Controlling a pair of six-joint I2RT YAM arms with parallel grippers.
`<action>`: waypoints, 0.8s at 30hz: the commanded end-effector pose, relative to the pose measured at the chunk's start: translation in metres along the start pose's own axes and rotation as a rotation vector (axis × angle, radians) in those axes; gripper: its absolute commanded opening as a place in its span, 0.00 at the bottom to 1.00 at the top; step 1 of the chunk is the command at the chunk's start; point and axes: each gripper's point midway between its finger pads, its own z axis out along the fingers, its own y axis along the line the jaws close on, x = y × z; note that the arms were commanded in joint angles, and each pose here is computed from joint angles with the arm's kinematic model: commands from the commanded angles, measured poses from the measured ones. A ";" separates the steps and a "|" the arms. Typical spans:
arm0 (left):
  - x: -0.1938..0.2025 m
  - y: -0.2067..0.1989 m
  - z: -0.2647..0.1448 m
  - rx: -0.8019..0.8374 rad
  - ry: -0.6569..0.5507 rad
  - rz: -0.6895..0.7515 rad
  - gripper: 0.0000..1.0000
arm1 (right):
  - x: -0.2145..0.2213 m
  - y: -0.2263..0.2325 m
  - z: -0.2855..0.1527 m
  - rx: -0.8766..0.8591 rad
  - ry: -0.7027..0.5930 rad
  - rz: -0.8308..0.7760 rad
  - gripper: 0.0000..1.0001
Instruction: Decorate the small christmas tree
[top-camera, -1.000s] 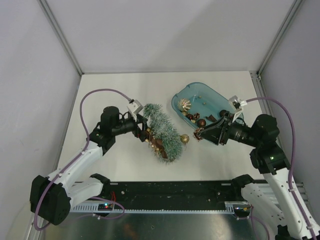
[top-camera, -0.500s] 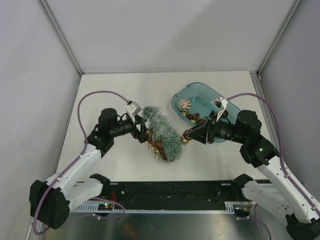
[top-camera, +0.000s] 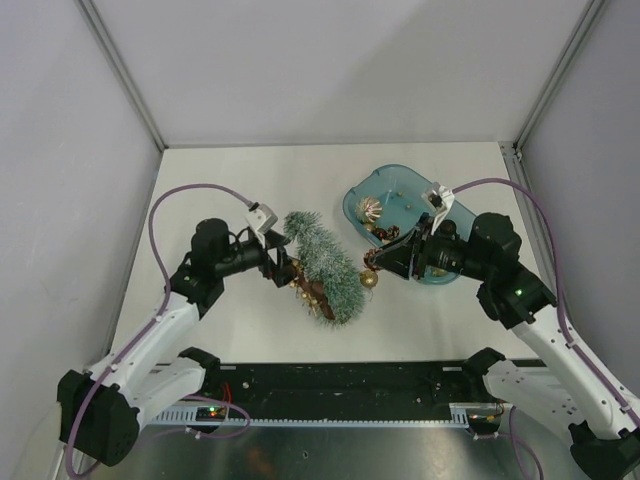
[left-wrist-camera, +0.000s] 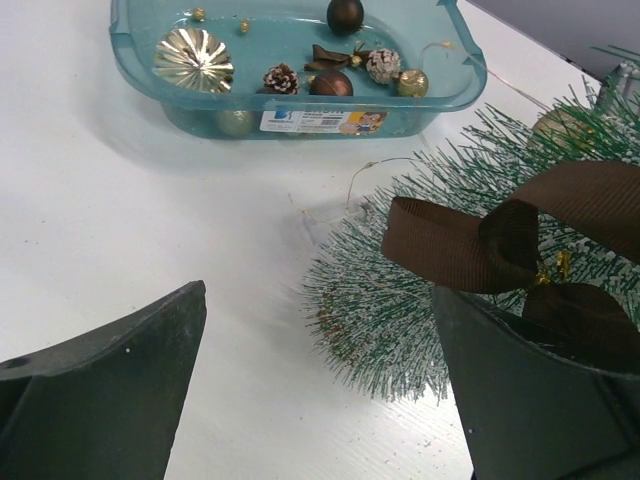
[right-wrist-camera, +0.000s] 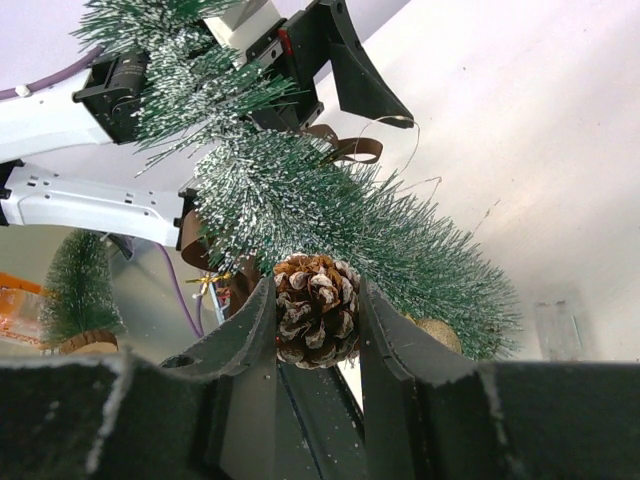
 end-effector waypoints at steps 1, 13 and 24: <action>-0.010 0.010 -0.010 -0.043 -0.035 0.041 1.00 | -0.029 0.022 -0.007 -0.059 -0.082 -0.081 0.26; -0.023 0.052 -0.050 -0.280 0.012 0.141 1.00 | -0.029 0.025 -0.007 -0.074 -0.071 -0.080 0.26; -0.063 0.074 -0.074 -0.426 -0.027 0.245 1.00 | -0.036 0.034 -0.005 -0.117 -0.081 -0.084 0.26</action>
